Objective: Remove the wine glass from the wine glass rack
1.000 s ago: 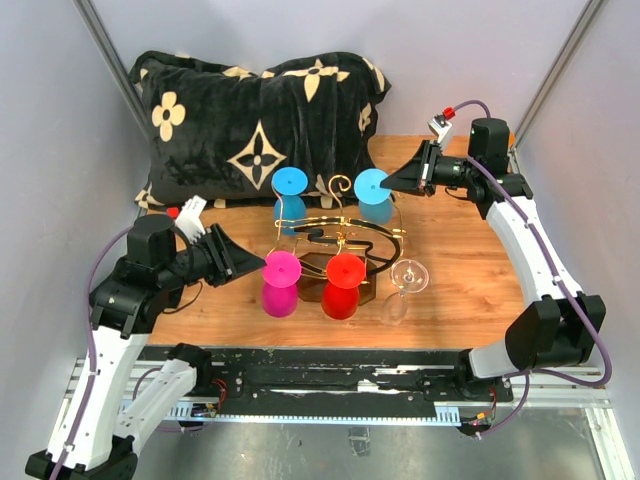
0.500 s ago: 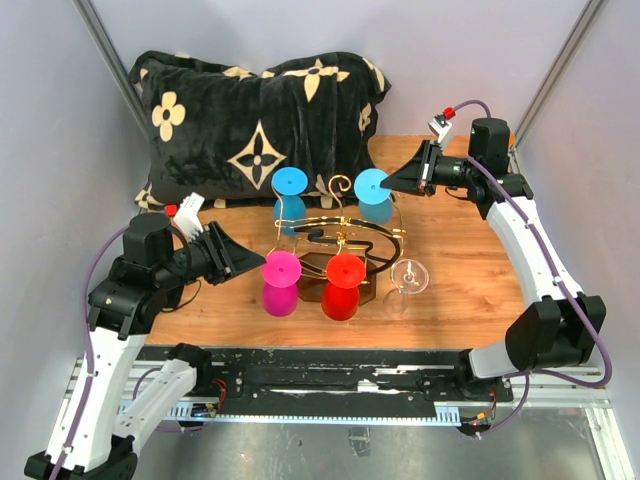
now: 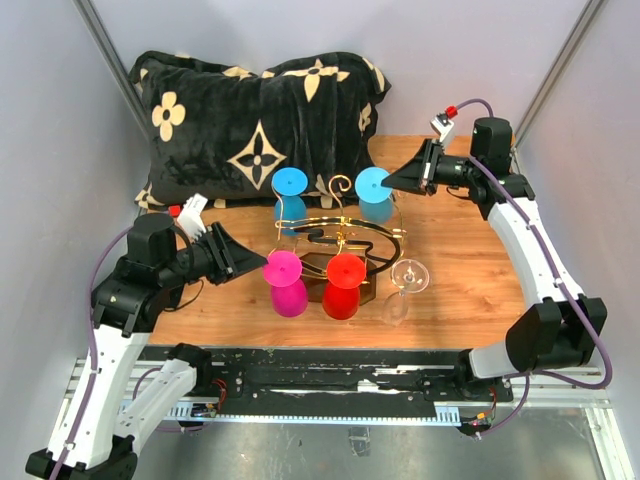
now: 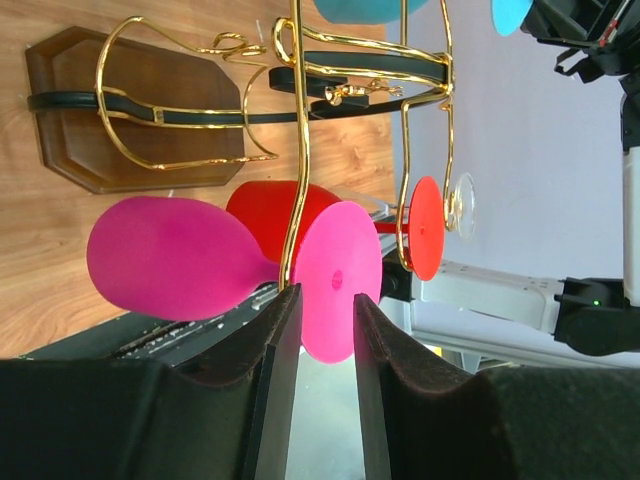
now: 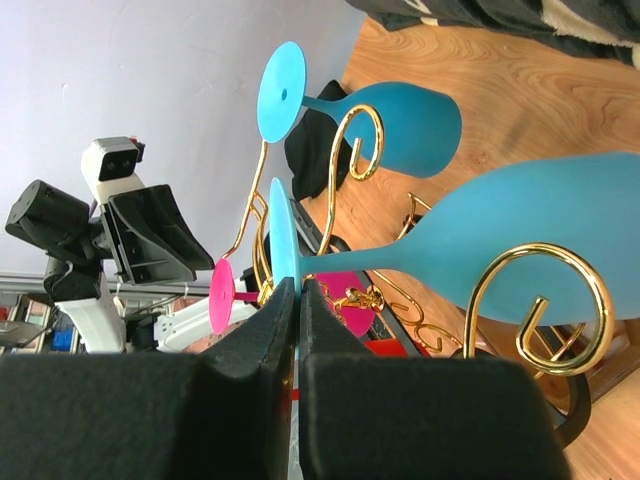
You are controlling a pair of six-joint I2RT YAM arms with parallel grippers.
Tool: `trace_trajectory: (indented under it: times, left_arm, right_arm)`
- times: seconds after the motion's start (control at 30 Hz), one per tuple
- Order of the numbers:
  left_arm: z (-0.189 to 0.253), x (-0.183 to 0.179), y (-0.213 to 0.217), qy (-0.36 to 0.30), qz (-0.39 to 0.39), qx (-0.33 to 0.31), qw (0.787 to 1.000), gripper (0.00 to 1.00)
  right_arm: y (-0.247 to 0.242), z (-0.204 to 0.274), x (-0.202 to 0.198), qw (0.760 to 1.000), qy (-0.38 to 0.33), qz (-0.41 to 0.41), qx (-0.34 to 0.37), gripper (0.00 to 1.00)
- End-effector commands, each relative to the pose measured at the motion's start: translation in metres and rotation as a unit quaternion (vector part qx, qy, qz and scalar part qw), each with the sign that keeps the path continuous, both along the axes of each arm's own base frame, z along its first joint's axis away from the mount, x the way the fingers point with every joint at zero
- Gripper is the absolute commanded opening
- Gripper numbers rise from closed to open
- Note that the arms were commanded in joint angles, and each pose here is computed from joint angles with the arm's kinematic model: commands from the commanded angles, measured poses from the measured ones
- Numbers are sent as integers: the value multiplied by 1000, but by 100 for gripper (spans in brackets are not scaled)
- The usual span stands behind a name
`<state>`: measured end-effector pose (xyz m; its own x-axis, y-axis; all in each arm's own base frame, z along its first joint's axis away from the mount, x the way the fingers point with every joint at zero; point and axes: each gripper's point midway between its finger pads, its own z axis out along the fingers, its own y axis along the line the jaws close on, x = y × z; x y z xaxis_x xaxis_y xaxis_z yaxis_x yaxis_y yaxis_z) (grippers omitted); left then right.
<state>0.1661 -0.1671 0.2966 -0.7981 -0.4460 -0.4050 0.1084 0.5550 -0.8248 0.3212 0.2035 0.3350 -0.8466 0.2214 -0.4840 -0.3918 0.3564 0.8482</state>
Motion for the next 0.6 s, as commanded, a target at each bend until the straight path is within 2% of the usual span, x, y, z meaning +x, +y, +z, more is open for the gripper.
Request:
trace_trajectory:
  times: [0.0, 0.27, 0.57]
  left_arm:
    - [-1, -4, -6, 0, -22, -8, 1000, 33]
    - [0, -4, -8, -2, -26, -15, 1000, 33]
    - [2, 1, -11, -7, -30, -21, 999, 32]
  right_arm:
    - [-14, 33, -1, 999, -49, -19, 12, 1]
    - [-27, 34, 23, 998, -55, -39, 19, 1]
    - [-41, 38, 87, 993, -86, -73, 39, 1]
